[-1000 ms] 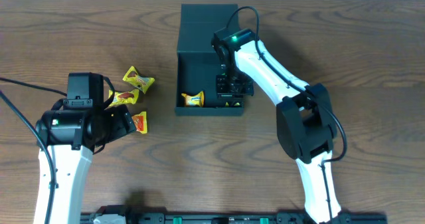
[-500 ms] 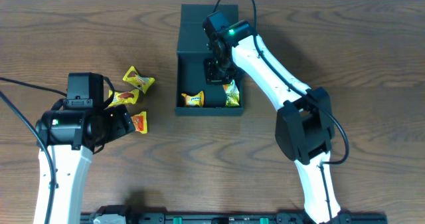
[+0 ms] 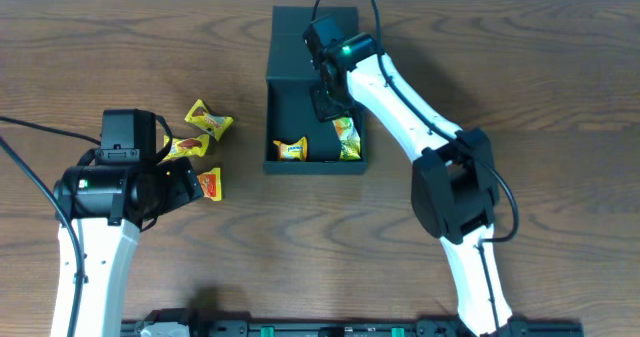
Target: Pack container
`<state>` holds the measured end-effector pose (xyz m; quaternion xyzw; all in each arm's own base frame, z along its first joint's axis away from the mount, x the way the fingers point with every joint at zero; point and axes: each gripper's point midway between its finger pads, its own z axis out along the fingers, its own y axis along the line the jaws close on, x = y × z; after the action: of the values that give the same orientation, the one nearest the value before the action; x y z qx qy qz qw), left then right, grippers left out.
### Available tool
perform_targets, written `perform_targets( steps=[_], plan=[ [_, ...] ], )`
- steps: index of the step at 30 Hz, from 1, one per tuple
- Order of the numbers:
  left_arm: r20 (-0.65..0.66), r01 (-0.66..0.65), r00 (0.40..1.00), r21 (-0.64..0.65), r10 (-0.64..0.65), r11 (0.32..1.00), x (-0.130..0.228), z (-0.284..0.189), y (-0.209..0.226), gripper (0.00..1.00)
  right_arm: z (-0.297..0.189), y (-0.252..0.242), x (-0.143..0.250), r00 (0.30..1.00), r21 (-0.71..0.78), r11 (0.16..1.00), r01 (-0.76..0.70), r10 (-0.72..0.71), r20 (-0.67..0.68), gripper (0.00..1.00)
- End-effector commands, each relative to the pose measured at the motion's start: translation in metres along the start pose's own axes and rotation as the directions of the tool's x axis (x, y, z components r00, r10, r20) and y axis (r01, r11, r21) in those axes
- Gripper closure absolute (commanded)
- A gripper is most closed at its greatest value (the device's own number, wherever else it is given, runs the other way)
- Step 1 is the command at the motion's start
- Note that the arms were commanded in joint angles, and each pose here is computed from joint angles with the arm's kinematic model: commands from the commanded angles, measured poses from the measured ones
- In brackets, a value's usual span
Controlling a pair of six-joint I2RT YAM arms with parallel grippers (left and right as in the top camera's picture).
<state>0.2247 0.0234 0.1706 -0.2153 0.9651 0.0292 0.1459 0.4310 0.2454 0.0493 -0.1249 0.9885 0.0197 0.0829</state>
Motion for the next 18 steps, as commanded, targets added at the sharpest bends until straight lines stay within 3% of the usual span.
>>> perform_targets(
  steps=[1,18],
  plan=[
    [0.008,0.000,1.000,-0.017,0.000,1.000,-0.003,-0.001,0.003,0.05,0.018,-0.005,0.006,0.999,0.038,0.999,0.027,-0.025,-0.036,0.99],
    [0.013,-0.001,1.000,-0.027,0.001,1.000,-0.004,-0.001,0.005,0.05,0.026,-0.015,0.018,0.997,0.090,0.995,0.041,-0.035,-0.066,0.99]
  ],
)
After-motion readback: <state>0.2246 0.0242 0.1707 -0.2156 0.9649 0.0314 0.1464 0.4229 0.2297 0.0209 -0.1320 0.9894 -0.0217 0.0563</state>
